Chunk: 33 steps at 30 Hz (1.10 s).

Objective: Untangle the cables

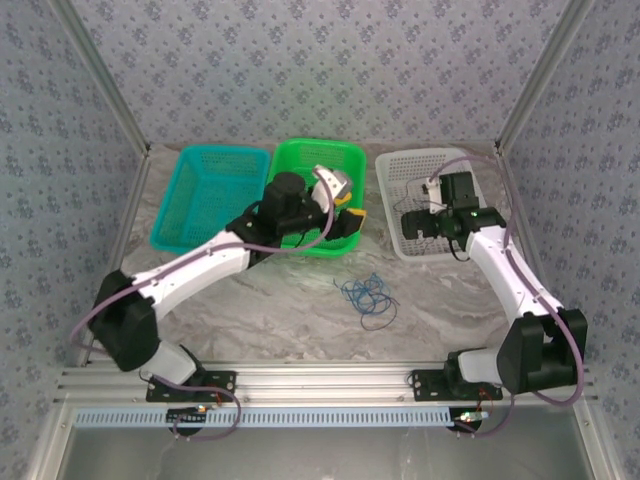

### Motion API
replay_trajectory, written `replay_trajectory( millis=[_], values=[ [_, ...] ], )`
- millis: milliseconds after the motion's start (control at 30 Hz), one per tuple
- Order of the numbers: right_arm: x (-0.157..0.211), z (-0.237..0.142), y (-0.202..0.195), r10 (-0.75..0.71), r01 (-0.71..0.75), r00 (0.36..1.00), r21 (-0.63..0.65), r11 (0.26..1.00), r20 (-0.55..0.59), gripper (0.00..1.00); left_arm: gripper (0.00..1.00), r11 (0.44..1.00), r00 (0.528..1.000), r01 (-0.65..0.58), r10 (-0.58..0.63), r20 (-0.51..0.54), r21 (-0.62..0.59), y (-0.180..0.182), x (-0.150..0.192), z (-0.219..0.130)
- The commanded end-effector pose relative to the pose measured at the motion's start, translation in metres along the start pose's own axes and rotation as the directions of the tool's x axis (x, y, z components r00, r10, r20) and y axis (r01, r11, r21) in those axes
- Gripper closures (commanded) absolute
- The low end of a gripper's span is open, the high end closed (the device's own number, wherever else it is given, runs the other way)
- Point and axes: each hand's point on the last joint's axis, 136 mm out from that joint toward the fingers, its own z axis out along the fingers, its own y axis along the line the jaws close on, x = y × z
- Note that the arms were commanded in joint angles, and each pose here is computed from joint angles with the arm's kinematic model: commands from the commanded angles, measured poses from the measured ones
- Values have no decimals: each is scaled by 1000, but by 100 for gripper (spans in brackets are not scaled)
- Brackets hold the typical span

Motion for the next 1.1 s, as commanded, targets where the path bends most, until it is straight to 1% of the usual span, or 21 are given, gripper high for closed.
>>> replay_trajectory(
  millis=[0, 67, 200, 300, 367, 400, 467, 567, 633, 700, 800, 933, 1067],
  values=[
    [-10, -5, 11, -85, 86, 995, -30, 996, 56, 0, 45, 961, 992, -126, 116, 53, 245, -29, -18, 15],
    [-9, -7, 20, -101, 105, 993, -82, 991, 59, 0, 47, 939, 989, -147, 138, 50, 312, -35, -16, 25],
    [-7, -12, 34, -136, 145, 988, -160, 976, 69, 0, 47, 885, 979, -205, 193, 70, 418, -45, -12, 35],
    [-5, -16, 43, -171, 185, 982, -216, 959, 78, 0, 47, 847, 971, -231, 230, 62, 479, -51, -8, 41],
    [-4, -19, 50, -175, 192, 981, -261, 946, 86, 0, 47, 833, 970, -236, 236, 65, 500, -50, -8, 43],
    [-6, -22, 51, -181, 201, 979, -279, 939, 99, 0, 47, 832, 969, -239, 235, 72, 500, -47, -9, 44],
    [-2, -26, 52, -172, 190, 981, -312, 931, 85, 0, 47, 851, 973, -228, 211, 88, 474, -31, -13, 45],
    [-8, -37, 49, -123, 152, 987, -365, 919, 101, 0, 47, 885, 984, -165, 120, 128, 435, 2, -19, 44],
    [-14, -46, 46, -75, 119, 989, -401, 908, 126, 0, 45, 898, 989, -119, 69, 132, 423, 18, -14, 48],
    [-23, -58, 42, -11, 77, 988, -435, 897, 152, 0, 45, 894, 993, -88, 47, 104, 440, 23, -1, 57],
    [-31, -70, 39, 34, 53, 983, -459, 887, 179, 0, 44, 882, 997, -46, 12, 75, 469, 23, 17, 72],
    [-34, -77, 39, 65, 32, 981, -481, 876, 183, 0, 43, 871, 995, -14, -38, 96, 492, 21, 33, 88],
    [-43, -84, 34, 136, -17, 971, -508, 861, 196, 0, 39, 860, 994, -26, -30, 101, 509, 10, 47, 102]
  ],
)
